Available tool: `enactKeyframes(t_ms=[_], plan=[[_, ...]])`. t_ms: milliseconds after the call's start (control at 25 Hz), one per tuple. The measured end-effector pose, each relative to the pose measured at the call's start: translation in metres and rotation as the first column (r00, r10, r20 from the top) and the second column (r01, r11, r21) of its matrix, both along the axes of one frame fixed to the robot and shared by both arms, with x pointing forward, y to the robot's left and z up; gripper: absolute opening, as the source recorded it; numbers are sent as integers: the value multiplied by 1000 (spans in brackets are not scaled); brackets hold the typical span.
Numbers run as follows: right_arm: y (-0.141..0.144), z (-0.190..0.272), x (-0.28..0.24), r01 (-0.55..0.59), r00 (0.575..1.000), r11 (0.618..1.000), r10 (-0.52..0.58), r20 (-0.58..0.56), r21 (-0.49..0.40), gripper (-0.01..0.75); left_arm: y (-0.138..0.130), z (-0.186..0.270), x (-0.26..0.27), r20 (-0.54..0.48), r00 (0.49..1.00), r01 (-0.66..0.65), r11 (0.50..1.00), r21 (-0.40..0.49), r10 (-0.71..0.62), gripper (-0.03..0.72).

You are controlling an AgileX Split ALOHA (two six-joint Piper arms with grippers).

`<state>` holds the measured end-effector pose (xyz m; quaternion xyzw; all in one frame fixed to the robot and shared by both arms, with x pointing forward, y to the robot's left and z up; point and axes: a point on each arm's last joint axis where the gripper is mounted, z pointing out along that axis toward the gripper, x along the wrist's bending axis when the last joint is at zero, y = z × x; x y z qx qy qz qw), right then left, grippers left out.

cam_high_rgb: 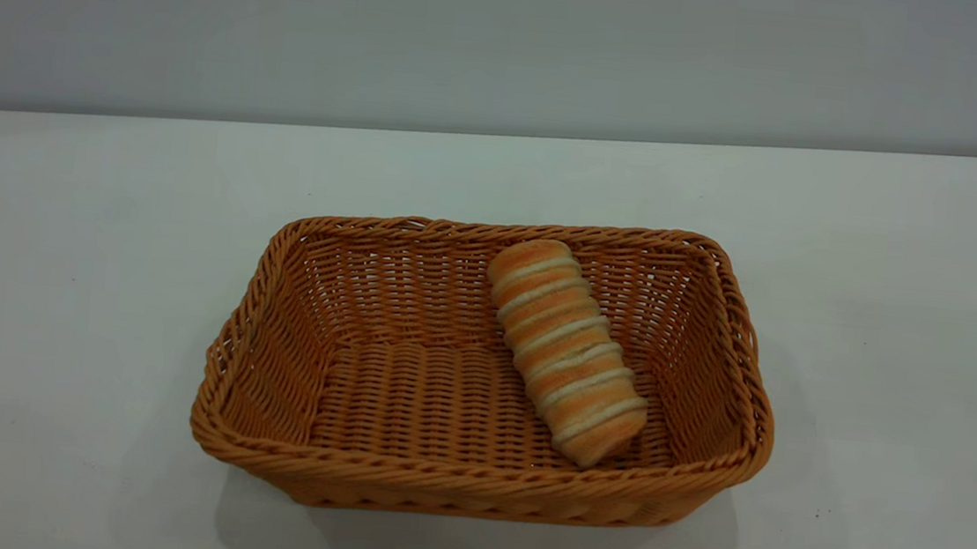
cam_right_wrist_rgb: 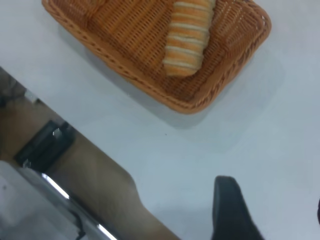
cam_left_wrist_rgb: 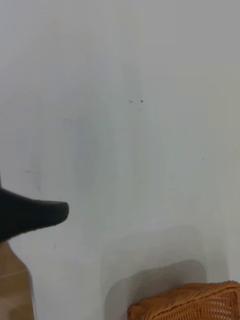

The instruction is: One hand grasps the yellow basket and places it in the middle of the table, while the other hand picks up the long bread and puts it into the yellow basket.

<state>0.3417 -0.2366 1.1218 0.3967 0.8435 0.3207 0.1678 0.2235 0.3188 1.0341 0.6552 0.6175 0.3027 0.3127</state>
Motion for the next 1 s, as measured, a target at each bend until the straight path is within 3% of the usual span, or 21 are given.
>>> enactKeyframes(t_ms=[240, 520, 1000], plan=[[-29, -12, -57, 48, 995, 997, -52, 85, 52, 453, 0, 0, 0, 0, 1000, 0, 1000, 0, 0, 584], [-61, -39, -98, 214, 963, 973, -225, 151, 86, 453, 0, 0, 0, 0, 1000, 0, 1000, 0, 0, 584], [-71, -79, -114, 243, 941, 960, -269, 206, 141, 453, 0, 0, 0, 0, 1000, 0, 1000, 0, 0, 584]])
